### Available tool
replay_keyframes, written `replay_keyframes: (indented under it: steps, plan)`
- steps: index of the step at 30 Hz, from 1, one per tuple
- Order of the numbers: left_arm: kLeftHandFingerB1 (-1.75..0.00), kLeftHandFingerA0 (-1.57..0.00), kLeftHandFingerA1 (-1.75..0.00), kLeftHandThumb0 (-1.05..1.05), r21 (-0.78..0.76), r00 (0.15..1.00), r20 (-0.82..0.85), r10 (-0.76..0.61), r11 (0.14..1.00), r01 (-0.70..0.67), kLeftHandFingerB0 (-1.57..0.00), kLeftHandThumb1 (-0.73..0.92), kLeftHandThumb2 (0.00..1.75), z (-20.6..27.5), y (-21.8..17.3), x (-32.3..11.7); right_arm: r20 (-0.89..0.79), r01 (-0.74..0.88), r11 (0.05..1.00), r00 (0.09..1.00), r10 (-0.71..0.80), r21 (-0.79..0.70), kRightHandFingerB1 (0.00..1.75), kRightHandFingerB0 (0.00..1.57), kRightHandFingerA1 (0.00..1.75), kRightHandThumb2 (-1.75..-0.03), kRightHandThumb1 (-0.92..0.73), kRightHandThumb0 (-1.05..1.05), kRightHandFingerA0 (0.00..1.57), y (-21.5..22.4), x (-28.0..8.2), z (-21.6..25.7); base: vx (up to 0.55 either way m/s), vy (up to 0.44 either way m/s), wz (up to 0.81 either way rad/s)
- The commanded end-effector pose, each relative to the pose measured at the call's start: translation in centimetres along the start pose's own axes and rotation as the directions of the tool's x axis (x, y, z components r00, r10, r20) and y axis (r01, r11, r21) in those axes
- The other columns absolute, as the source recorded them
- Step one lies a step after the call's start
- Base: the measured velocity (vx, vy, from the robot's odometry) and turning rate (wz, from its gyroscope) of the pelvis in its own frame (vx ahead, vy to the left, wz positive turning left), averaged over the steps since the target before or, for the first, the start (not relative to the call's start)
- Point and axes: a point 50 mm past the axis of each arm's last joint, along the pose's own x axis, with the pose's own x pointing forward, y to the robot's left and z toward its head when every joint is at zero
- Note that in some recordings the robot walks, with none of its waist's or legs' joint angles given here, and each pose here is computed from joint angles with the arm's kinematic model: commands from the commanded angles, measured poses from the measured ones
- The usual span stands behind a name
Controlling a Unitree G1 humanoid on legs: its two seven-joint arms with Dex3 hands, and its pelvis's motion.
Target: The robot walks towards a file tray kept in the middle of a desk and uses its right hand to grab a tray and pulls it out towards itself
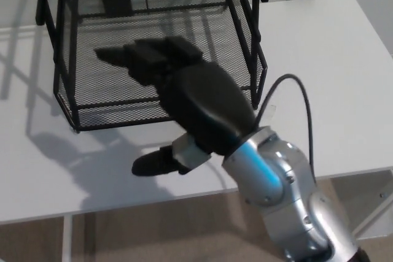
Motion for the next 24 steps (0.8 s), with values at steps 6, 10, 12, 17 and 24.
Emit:
replay_keyframes:
  steps: [6,10,12,17,24]
  plan:
    - [-0.41,-0.44,-0.45,-0.22,0.256,1.0,0.03,0.002,0.967,-0.009,-0.4,0.51,0.6,1.76,1.27,-0.3,-0.26,-0.075,0.718,0.954,-0.151,-0.692,0.48,0.02,0.25,-0.68,-0.32,-1.0,0.0,1.42,-0.76,-1.82,0.0,0.0,0.0]
    - [-0.38,-0.46,-0.43,-0.16,0.25,1.0,0.029,-0.005,0.968,-0.003,-0.4,0.53,0.55,1.92,1.25,-0.21,-0.254,-0.07,0.689,0.952,-0.168,-0.721,0.44,0.02,0.27,-0.7,-0.33,-1.01,0.0,1.39,-0.8,-1.89,0.0,0.0,0.0]
    - [-0.38,-0.46,-0.43,-0.16,0.26,0.999,0.034,-0.009,0.966,0.0,-0.41,0.53,0.55,2.0,1.18,-0.24,-0.25,-0.065,0.674,0.951,-0.182,-0.736,0.44,0.02,0.27,-0.71,-0.34,-1.05,0.0,1.44,-0.87,-1.9,0.0,0.0,0.0]
    - [-0.41,-0.48,-0.46,-0.22,0.282,0.999,0.031,-0.01,0.959,0.001,-0.4,0.5,0.6,2.01,1.24,-0.31,-0.25,-0.056,0.663,0.947,-0.202,-0.746,0.44,0.0,0.33,-0.71,-0.31,-1.05,0.0,1.7,-0.92,-1.85,0.0,0.0,0.0]
    - [-0.42,-0.49,-0.48,-0.24,0.294,1.0,0.026,-0.017,0.956,0.008,-0.4,0.48,0.61,2.0,1.14,-0.17,-0.312,-0.088,0.702,0.93,-0.197,-0.706,0.57,0.0,0.39,-0.67,-0.27,-0.95,0.0,2.32,-1.26,-2.13,0.0,0.0,0.0]
